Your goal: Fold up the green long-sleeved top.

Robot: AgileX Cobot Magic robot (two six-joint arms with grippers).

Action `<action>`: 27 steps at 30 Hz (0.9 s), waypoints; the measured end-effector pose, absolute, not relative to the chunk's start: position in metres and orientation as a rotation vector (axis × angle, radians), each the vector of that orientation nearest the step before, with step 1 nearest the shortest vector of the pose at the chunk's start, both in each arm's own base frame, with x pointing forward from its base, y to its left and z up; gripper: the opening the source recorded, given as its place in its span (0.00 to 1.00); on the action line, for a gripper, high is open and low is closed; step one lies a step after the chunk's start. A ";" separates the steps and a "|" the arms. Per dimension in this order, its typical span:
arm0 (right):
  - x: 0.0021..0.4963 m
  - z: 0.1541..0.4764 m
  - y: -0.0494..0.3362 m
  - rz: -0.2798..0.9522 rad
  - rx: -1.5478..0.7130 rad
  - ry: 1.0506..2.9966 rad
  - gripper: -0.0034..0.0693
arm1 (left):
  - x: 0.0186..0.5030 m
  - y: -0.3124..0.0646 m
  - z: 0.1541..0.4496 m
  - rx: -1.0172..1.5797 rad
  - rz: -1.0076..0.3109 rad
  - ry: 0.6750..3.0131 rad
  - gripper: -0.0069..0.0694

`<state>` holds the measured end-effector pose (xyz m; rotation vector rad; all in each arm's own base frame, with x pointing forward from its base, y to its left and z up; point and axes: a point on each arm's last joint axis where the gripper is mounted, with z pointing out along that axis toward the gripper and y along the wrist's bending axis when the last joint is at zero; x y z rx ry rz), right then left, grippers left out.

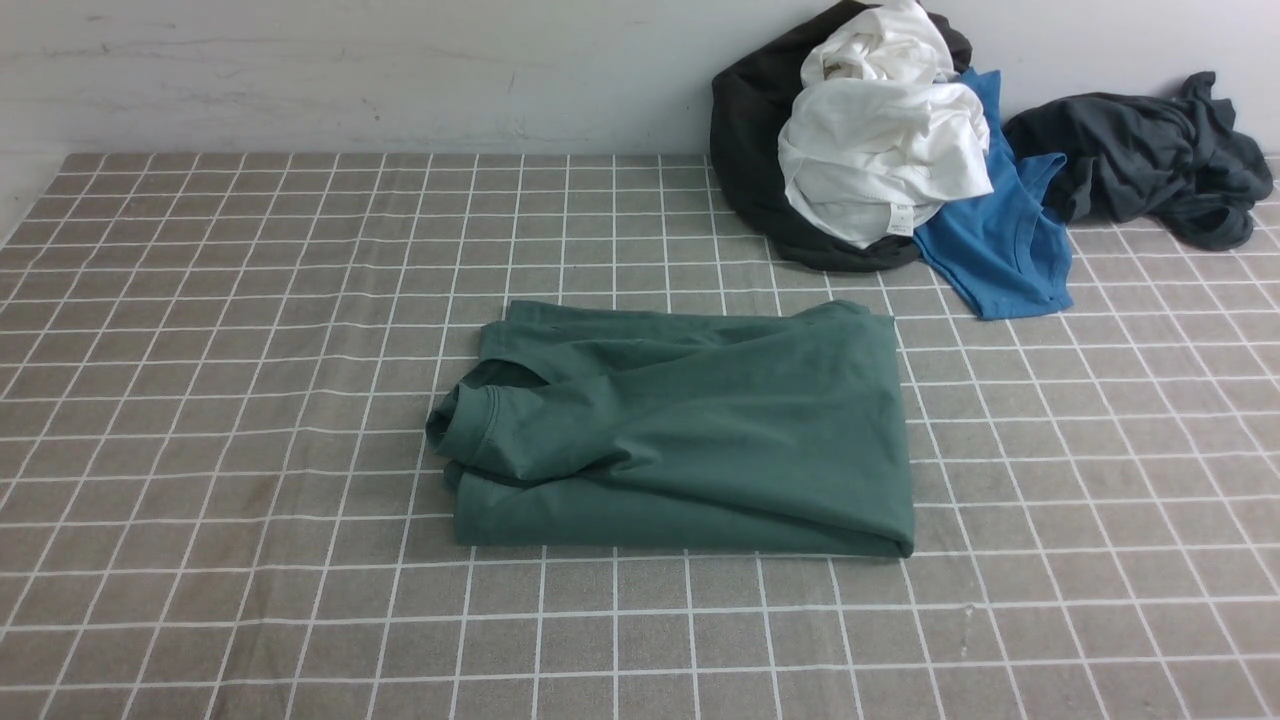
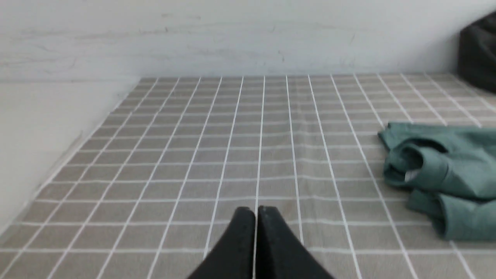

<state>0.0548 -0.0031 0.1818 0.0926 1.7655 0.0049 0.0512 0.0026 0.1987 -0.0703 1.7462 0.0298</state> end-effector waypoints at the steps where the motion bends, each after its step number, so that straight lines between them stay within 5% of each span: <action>1: 0.055 0.182 -0.003 0.005 0.093 1.766 0.03 | 0.052 0.003 0.192 -0.067 0.029 1.764 0.08; 27: 0.055 0.182 -0.003 0.006 0.093 1.766 0.03 | 0.053 -0.001 0.175 0.009 -0.005 1.834 0.08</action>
